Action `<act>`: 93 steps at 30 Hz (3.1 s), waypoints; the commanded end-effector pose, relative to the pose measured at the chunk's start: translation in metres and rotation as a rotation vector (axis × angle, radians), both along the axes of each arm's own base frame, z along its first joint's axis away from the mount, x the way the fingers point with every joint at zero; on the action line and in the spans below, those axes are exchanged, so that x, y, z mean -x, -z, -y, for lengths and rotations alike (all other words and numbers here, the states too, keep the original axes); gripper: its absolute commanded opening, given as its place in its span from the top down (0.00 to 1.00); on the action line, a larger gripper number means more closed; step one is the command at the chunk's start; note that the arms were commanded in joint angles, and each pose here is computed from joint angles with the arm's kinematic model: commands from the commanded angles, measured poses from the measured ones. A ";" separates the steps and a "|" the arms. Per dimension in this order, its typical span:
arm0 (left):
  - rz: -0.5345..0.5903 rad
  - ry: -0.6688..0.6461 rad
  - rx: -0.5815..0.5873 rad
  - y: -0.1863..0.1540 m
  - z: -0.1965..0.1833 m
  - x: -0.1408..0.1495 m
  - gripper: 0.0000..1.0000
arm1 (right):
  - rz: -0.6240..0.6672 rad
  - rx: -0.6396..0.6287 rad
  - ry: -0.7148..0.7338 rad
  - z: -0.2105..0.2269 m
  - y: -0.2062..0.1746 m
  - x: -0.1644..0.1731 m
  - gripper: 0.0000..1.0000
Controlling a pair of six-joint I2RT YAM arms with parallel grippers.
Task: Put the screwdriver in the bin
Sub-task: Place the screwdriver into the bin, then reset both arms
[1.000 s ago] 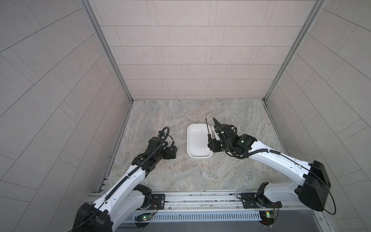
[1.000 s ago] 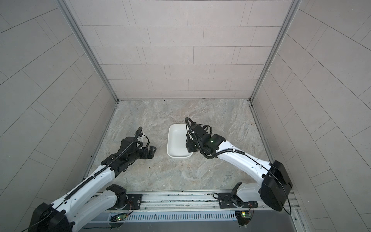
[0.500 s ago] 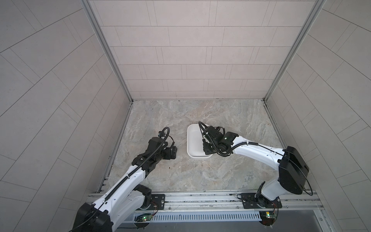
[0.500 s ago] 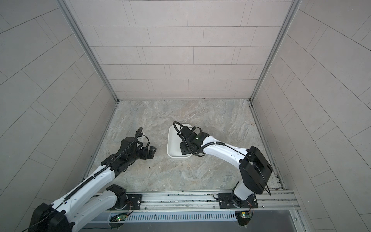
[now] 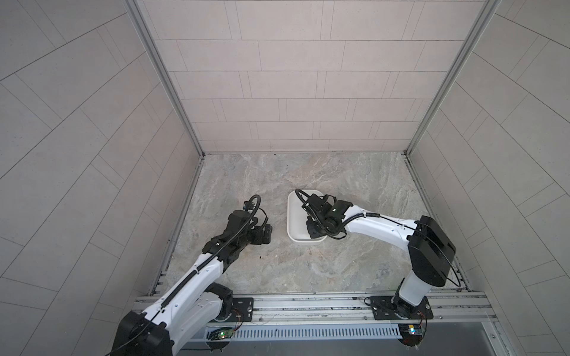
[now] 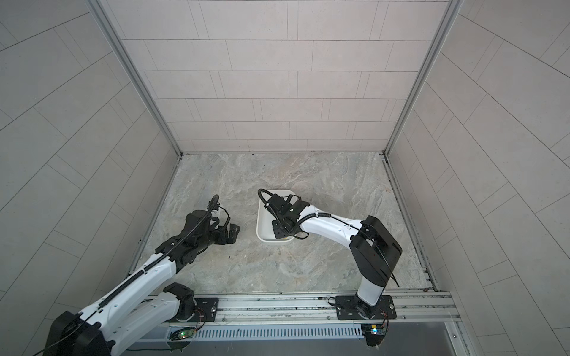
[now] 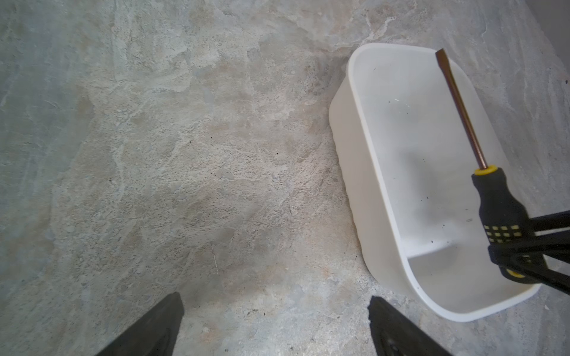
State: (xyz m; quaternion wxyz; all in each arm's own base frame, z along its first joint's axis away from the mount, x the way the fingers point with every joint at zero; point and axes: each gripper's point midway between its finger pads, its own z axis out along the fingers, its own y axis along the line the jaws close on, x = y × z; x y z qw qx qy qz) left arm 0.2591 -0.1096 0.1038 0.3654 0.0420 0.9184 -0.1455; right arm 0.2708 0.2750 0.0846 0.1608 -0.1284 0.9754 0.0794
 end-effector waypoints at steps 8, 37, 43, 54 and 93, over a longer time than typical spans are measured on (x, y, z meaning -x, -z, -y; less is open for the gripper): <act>0.031 0.012 -0.002 -0.013 0.002 -0.003 0.00 | -0.008 0.081 0.000 0.003 0.011 -0.002 1.00; 0.029 0.012 -0.014 -0.011 0.001 -0.003 0.00 | -0.058 0.169 -0.016 -0.001 0.036 -0.009 0.77; 0.025 0.013 -0.018 -0.010 0.001 -0.004 0.00 | -0.057 0.182 -0.015 0.000 0.037 -0.010 0.72; 0.028 0.012 -0.017 -0.010 0.000 -0.002 0.00 | -0.055 0.176 -0.024 -0.001 0.030 -0.010 0.70; 0.373 -0.135 -0.535 -0.043 -0.062 -0.095 0.00 | 0.806 0.174 0.566 0.311 -0.075 -0.069 0.65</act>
